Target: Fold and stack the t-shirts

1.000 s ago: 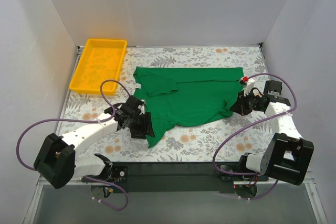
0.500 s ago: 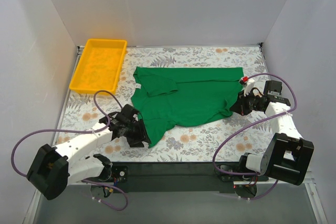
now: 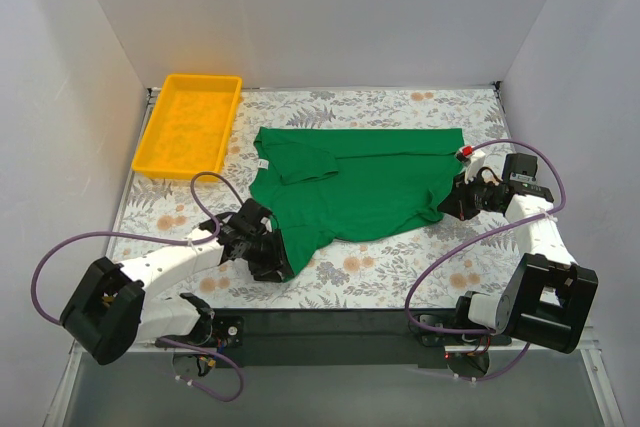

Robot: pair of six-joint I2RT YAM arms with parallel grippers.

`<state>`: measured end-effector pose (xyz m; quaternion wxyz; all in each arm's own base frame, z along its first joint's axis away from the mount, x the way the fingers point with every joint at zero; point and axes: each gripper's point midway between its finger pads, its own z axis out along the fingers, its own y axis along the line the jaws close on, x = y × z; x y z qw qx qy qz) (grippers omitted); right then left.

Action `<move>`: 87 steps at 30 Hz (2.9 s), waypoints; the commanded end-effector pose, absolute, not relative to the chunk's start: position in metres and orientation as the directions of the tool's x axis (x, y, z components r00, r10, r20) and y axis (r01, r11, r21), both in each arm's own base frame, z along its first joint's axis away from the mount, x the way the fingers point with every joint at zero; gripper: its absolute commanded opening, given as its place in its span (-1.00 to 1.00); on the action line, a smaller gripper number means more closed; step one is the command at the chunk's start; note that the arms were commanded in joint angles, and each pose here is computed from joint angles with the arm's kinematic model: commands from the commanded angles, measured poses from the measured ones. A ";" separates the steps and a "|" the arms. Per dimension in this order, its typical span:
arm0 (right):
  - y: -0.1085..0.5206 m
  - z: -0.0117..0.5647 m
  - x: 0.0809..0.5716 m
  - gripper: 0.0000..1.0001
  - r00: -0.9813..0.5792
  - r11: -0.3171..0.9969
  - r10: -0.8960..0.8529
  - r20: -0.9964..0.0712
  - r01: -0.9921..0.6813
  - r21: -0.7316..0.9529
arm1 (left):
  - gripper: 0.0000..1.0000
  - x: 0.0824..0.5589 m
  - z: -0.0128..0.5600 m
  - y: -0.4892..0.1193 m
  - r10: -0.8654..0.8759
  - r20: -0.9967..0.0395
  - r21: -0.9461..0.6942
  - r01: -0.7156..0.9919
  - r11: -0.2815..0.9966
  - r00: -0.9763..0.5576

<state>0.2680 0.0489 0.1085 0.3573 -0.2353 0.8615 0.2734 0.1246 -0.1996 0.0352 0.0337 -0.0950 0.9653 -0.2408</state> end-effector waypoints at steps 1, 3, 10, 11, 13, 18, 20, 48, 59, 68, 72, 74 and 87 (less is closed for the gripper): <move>0.051 0.114 0.270 -0.97 -0.608 0.724 -0.205 -0.767 -0.621 0.299 | -0.22 0.120 0.037 -0.206 -0.165 -0.016 -0.505 -0.134 0.853 -0.986; 0.051 0.114 0.270 -0.97 -0.606 0.725 -0.207 -0.768 -0.622 0.296 | -0.23 0.120 0.036 -0.207 -0.158 -0.021 -0.501 -0.127 0.856 -0.987; 0.051 0.113 0.270 -0.97 -0.609 0.725 -0.205 -0.766 -0.620 0.299 | -0.34 0.122 0.027 -0.200 -0.151 -0.037 -0.432 -0.121 0.894 -0.988; 0.051 0.113 0.270 -0.97 -0.607 0.725 -0.206 -0.767 -0.622 0.297 | -0.34 0.122 0.026 -0.199 -0.151 -0.039 -0.422 -0.121 0.898 -0.988; 0.051 0.113 0.271 -0.97 -0.607 0.724 -0.206 -0.768 -0.622 0.298 | -0.34 0.122 0.026 -0.199 -0.148 -0.047 -0.406 -0.116 0.907 -0.988; 0.051 0.113 0.270 -0.97 -0.610 0.723 -0.204 -0.766 -0.622 0.302 | -0.34 0.124 0.023 -0.199 -0.139 -0.064 -0.379 -0.105 0.919 -0.988; 0.051 0.113 0.270 -0.97 -0.610 0.723 -0.204 -0.766 -0.622 0.302 | -0.34 0.126 0.022 -0.202 -0.133 -0.073 -0.374 -0.097 0.922 -0.988; 0.051 0.112 0.270 -0.97 -0.613 0.723 -0.204 -0.764 -0.620 0.304 | -0.24 0.134 0.031 -0.200 -0.029 -0.132 -0.267 0.008 0.964 -0.991; 0.051 0.111 0.270 -0.97 -0.616 0.723 -0.204 -0.761 -0.619 0.307 | -0.29 0.138 0.025 -0.206 0.014 -0.143 -0.263 0.051 0.964 -0.990; 0.051 0.111 0.270 -0.97 -0.617 0.723 -0.203 -0.760 -0.618 0.309 | -0.66 0.134 0.025 -0.208 0.030 -0.137 -0.278 0.068 0.958 -0.990; 0.051 0.111 0.270 -0.97 -0.618 0.723 -0.202 -0.760 -0.617 0.310 | -0.85 0.132 0.032 -0.213 0.028 -0.138 -0.312 0.071 0.947 -0.990; 0.051 0.111 0.270 -0.97 -0.617 0.723 -0.203 -0.760 -0.618 0.309 | -0.92 0.131 0.040 -0.216 0.023 -0.144 -0.338 0.071 0.939 -0.989; 0.047 0.133 0.273 -0.97 -0.564 0.725 -0.192 -0.803 -0.633 0.271 | -1.00 0.150 0.109 -0.242 -0.156 -0.219 -0.573 -0.002 0.819 -0.963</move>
